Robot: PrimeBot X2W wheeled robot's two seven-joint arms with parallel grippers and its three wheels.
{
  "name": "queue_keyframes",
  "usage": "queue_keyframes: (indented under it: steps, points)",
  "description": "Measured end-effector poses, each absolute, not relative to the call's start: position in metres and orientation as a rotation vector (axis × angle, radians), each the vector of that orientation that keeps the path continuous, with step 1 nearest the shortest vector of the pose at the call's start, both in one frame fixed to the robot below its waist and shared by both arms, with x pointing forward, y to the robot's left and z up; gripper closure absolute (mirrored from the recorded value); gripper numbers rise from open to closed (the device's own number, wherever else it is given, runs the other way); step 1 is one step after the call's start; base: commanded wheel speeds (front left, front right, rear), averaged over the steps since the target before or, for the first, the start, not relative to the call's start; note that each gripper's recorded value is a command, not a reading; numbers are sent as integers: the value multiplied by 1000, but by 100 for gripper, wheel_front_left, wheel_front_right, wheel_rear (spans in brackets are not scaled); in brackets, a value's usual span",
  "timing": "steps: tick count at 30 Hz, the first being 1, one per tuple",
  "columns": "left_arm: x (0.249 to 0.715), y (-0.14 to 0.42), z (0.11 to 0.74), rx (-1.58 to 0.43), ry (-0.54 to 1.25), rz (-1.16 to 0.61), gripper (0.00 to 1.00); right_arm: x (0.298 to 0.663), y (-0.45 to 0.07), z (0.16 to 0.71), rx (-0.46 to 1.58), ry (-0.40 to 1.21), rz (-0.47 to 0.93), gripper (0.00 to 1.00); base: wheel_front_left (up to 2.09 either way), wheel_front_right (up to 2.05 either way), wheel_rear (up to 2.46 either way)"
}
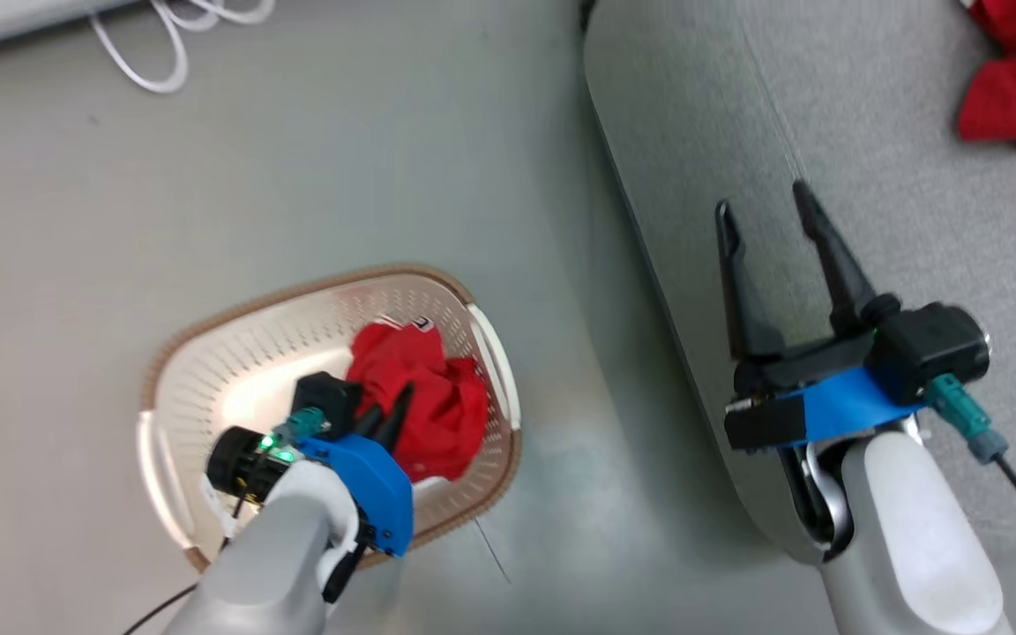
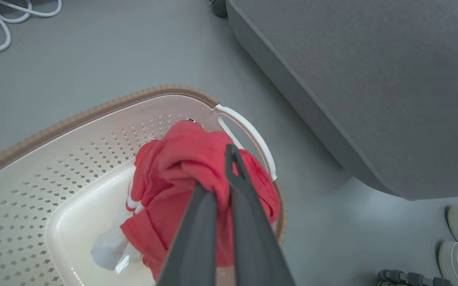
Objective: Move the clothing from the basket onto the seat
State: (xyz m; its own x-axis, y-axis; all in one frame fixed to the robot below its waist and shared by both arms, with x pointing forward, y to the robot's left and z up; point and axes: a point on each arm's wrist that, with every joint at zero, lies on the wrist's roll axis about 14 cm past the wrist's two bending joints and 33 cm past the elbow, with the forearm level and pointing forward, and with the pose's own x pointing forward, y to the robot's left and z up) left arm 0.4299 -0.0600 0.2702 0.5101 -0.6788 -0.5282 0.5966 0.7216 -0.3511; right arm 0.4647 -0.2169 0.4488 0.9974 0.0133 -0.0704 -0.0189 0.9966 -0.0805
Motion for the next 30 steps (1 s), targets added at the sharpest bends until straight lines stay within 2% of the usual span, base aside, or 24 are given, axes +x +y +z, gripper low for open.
queue_keyframes:
  steps: [13, 20, 30]
  points:
    - [421, -73, 437, -67, 322, -870, 100, 420, -176, 497, -34, 16, 93, 0, 0, 0, 0]
    - [412, -68, 519, -32, 129, -878, 100, 399, -141, 525, -41, -37, 189, 0, 0, 0, 0]
    - [406, -68, 591, -10, -22, -896, 100, 389, -111, 551, -35, -97, 273, 0, 0, 0, 0]
